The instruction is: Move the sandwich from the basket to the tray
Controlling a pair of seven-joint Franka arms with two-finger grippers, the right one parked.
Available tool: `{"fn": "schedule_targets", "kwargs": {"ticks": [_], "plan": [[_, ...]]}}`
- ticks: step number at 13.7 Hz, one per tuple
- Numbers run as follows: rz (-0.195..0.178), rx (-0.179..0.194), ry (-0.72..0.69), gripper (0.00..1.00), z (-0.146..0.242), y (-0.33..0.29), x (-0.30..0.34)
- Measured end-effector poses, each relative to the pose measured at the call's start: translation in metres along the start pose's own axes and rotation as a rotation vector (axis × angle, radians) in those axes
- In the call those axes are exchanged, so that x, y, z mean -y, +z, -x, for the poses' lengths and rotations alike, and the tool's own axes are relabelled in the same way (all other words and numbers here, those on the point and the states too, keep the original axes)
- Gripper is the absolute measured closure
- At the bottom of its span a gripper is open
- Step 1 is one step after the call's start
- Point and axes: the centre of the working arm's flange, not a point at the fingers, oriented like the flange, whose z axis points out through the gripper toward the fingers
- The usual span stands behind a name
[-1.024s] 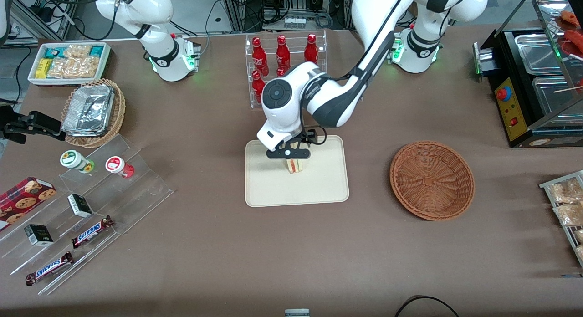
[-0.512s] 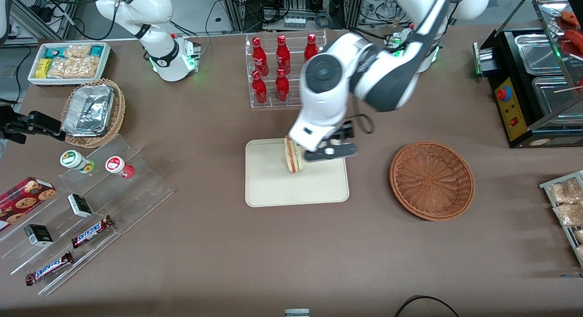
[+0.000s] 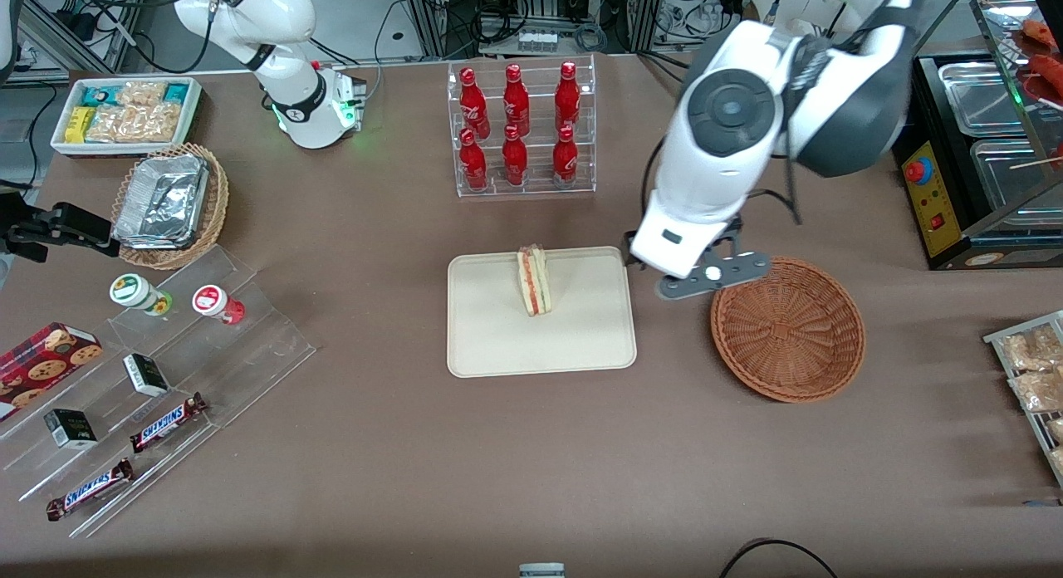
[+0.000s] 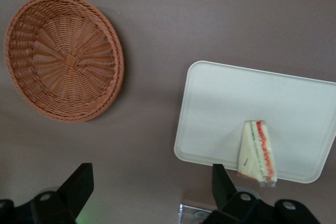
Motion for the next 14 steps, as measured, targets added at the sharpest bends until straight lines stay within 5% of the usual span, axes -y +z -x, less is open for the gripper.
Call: {"fn": "schedule_targets", "kwargs": {"ticks": [7,14], "plan": [[0.009,0.031,0.053,0.00,-0.033,-0.047,0.131],[0.037,0.018,0.155,0.00,-0.042,-0.066,0.250]]}}
